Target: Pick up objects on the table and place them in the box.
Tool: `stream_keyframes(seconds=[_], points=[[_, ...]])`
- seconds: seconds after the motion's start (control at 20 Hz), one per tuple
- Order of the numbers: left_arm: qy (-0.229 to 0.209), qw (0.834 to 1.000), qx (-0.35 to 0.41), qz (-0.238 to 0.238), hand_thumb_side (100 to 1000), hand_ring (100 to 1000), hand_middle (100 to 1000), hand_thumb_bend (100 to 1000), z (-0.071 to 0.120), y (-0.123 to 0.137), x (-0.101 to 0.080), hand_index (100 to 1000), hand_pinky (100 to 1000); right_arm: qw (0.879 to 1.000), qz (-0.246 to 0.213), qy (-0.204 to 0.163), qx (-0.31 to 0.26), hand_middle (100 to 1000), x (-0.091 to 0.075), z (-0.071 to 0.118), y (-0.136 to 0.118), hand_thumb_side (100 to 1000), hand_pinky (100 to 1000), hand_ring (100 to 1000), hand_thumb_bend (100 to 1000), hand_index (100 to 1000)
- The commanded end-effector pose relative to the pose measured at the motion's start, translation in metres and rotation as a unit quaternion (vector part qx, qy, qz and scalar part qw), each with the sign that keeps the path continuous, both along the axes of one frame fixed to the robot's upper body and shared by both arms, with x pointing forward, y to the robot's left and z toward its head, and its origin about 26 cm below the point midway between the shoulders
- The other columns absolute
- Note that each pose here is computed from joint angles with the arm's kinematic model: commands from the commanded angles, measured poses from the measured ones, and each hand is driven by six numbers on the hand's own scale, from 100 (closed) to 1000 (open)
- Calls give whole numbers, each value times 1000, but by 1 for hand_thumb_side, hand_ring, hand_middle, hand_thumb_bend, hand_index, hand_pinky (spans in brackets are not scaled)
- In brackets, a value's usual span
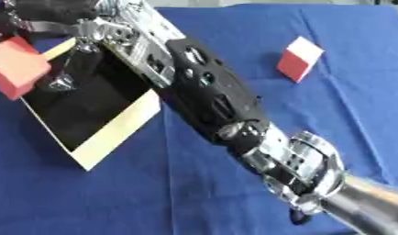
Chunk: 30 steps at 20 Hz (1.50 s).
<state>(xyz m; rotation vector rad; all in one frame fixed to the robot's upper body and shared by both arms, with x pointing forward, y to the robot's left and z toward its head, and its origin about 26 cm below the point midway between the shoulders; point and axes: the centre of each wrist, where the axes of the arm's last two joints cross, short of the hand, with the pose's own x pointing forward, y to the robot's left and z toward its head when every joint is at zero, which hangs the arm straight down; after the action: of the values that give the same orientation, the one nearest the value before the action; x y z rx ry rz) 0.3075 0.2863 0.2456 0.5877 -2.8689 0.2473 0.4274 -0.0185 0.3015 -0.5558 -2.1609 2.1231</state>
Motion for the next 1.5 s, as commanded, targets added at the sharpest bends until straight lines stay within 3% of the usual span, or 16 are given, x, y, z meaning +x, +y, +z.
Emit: stream_keyframes(seconds=[0.05, 0.8, 1.5], points=[[-11, 1000, 7, -4, 668, 756, 757, 176, 7, -1, -3, 840, 716, 1000, 6, -11, -1, 374, -3, 3, 7, 100, 774, 601, 100, 506], [11, 1000, 7, 7, 681, 756, 757, 167, -2, 5, -5, 840, 712, 1000, -29, -9, 9, 369, -3, -11, 0, 100, 769, 598, 100, 501], [20, 1000, 8, 14, 682, 756, 757, 167, -5, 7, -6, 840, 711, 995, -83, -2, 46, 364, 1, 2, -32, 100, 770, 596, 100, 493]])
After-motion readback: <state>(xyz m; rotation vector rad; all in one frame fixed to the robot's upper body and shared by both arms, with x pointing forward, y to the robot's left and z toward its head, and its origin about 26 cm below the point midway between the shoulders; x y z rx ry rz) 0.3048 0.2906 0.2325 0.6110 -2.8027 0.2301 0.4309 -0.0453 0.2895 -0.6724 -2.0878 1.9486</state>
